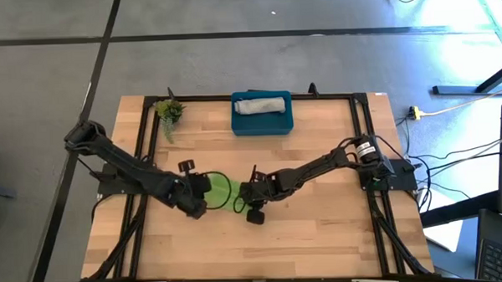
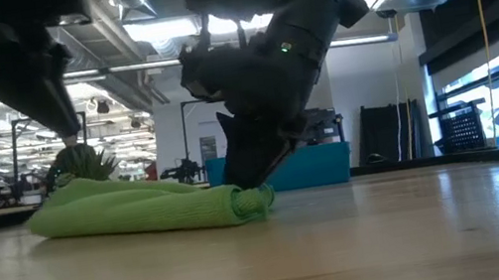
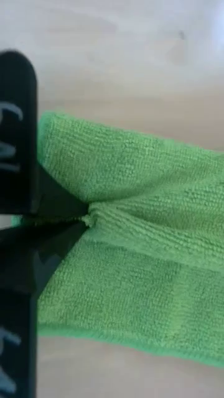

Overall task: Roll microfiber towels into tight, uniform cylinder then place into a basket
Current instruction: Roll the green microfiber cloth

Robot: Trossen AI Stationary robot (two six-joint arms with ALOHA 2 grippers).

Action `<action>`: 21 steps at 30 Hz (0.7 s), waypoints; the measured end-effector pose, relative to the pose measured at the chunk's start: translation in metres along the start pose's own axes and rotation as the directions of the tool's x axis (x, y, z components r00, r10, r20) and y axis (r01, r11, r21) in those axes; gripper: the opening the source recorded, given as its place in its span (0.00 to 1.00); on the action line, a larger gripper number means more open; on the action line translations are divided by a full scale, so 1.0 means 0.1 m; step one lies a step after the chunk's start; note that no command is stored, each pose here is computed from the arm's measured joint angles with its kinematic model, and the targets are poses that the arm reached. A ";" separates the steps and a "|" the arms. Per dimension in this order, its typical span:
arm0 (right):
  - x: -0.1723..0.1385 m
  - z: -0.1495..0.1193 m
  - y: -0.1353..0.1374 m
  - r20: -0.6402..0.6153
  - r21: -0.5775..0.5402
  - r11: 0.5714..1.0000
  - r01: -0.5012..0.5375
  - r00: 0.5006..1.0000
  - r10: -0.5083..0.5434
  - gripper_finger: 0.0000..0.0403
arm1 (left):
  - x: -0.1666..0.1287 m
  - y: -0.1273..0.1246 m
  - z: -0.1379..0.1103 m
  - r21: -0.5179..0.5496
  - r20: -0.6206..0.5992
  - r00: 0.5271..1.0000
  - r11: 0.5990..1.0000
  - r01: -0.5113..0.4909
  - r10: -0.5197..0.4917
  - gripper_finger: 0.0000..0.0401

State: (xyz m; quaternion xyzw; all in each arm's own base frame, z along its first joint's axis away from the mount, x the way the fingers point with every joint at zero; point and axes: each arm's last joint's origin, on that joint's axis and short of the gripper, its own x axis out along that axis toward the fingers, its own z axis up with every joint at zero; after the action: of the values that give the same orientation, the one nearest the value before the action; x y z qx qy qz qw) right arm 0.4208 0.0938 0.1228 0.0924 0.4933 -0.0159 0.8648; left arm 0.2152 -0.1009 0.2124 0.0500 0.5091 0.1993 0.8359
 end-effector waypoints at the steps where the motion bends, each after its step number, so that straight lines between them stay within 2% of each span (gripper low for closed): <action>1: 0.00 0.00 0.02 0.004 -0.016 1.000 -0.005 1.000 0.005 0.02 | -0.03 -0.02 -0.03 -0.006 0.003 1.000 1.000 0.007 -0.007 0.24; 5: 0.00 -0.03 0.11 0.016 -0.059 0.998 -0.021 1.000 0.022 0.02 | -0.14 -0.13 -0.13 -0.002 0.022 0.999 0.999 0.045 -0.045 0.24; 10: 0.00 -0.04 0.19 0.025 -0.073 0.997 -0.036 0.999 0.038 0.02 | -0.21 -0.32 -0.27 0.054 0.077 0.989 0.991 0.126 -0.130 0.24; 14: 0.00 -0.05 0.20 0.026 -0.075 0.996 -0.038 0.999 0.040 0.02 | -0.11 -0.42 -0.42 0.062 0.117 0.975 0.981 0.181 -0.188 0.24; 17: 0.00 -0.05 0.20 0.026 -0.075 0.996 -0.039 0.999 0.041 0.02 | 0.04 -0.43 -0.53 0.069 0.152 0.969 0.980 0.188 -0.196 0.24; 21: 0.00 -0.05 0.20 0.027 -0.075 0.996 -0.039 0.999 0.041 0.02 | 0.23 -0.42 -0.55 0.109 0.258 0.942 0.975 0.194 -0.216 0.24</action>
State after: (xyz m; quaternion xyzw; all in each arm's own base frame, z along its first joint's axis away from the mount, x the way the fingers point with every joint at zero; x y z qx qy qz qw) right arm 0.4190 0.1143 0.1237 0.0697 0.4794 0.0187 0.8746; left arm 0.1885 -0.1375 0.1554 0.0573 0.4014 0.0816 0.9104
